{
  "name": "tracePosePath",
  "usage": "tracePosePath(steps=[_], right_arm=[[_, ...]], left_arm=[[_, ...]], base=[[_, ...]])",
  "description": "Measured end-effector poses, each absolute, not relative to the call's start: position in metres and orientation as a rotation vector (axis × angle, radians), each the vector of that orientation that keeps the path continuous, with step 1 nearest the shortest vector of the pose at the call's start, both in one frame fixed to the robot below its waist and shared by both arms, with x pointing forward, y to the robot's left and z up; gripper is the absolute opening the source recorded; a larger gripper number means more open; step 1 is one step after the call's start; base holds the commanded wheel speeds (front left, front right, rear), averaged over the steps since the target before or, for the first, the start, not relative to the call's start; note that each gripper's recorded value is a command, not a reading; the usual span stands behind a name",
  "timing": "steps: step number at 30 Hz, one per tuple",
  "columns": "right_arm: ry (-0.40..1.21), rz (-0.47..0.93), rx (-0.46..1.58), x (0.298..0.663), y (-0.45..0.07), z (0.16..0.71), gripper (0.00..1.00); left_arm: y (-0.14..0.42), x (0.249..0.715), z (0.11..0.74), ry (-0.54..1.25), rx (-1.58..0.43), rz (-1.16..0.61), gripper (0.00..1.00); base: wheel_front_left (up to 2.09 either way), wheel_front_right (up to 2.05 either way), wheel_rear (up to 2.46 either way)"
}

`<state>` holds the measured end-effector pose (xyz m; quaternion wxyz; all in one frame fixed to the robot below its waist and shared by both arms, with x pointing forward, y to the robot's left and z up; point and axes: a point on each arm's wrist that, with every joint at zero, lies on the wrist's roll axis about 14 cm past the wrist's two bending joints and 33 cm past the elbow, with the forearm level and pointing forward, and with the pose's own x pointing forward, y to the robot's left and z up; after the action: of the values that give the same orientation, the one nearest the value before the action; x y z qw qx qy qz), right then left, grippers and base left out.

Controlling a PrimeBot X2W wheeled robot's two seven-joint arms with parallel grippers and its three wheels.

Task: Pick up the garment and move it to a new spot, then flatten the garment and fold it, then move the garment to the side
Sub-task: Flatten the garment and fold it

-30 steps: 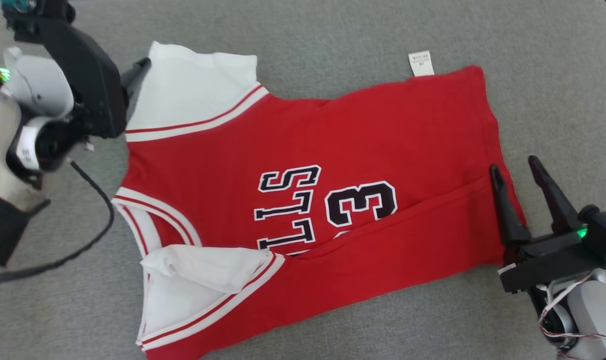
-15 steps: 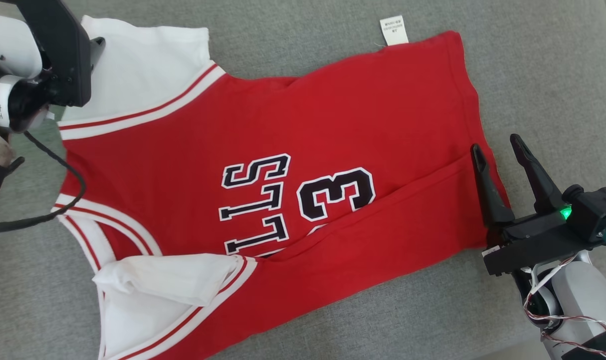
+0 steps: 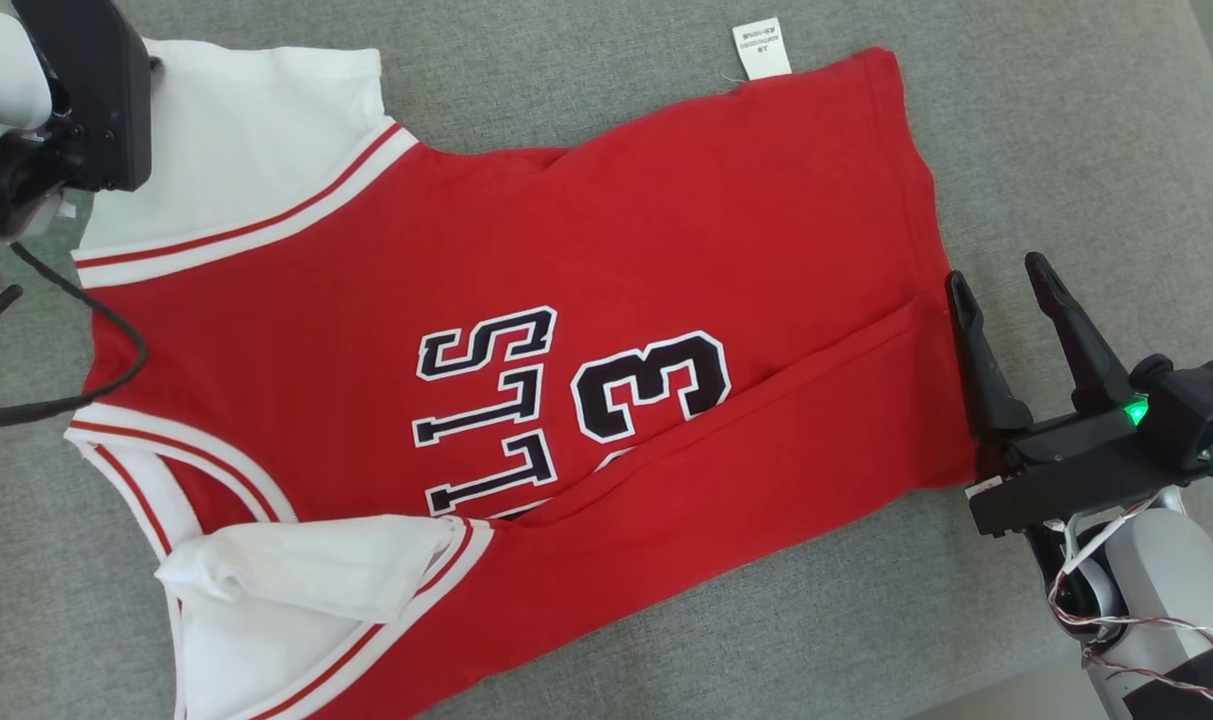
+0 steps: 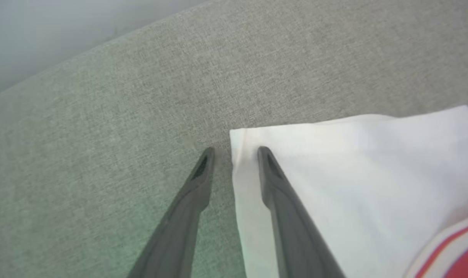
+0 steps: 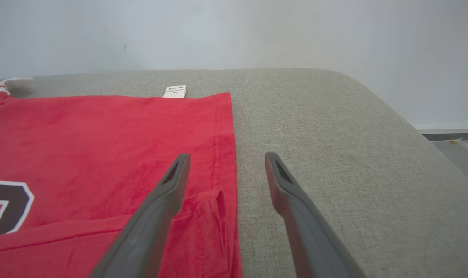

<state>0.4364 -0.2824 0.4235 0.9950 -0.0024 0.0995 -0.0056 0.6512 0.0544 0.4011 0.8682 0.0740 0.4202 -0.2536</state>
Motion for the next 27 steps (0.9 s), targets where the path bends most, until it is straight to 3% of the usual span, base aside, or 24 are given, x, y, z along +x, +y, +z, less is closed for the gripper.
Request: tracePosePath(steps=[1,2,4,5,6,15,16,22,27], right_arm=[[0.198,-0.011,-0.006,0.437,-0.282,0.424,1.00],[0.196,-0.010,-0.008,0.437,-0.283,0.425,1.00],[0.190,-0.009,-0.012,0.439,-0.283,0.427,1.00],[0.187,-0.009,-0.014,0.440,-0.283,0.429,1.00],[0.182,-0.006,-0.016,0.441,-0.283,0.430,1.00],[0.195,0.029,-0.016,0.463,-0.280,0.436,1.00],[0.270,0.049,-0.025,0.473,-0.279,0.431,1.00],[0.376,0.057,-0.028,0.512,-0.284,0.446,1.00],[0.572,0.008,-0.056,0.523,-0.302,0.428,1.00]], left_arm=[[0.053,0.650,0.399,0.895,0.148,-0.536,0.46],[0.052,0.649,0.399,0.903,0.139,-0.539,0.43],[0.050,0.648,0.396,0.919,0.145,-0.544,0.26],[0.049,0.647,0.395,0.932,0.142,-0.544,0.08],[0.049,0.647,0.394,0.936,0.133,-0.544,0.00],[0.046,0.645,0.395,0.947,0.110,-0.557,0.00],[0.045,0.644,0.397,0.949,0.109,-0.560,0.00],[0.042,0.642,0.404,0.936,0.104,-0.580,0.00],[0.040,0.638,0.407,0.930,0.105,-0.600,0.00]], base=[[0.00,0.00,0.00],[0.00,0.00,0.00],[0.00,0.00,0.00],[0.00,0.00,0.00],[0.00,0.00,0.00],[0.00,0.00,0.00],[0.00,0.00,0.00],[0.00,0.00,0.00],[0.00,0.00,0.00]])
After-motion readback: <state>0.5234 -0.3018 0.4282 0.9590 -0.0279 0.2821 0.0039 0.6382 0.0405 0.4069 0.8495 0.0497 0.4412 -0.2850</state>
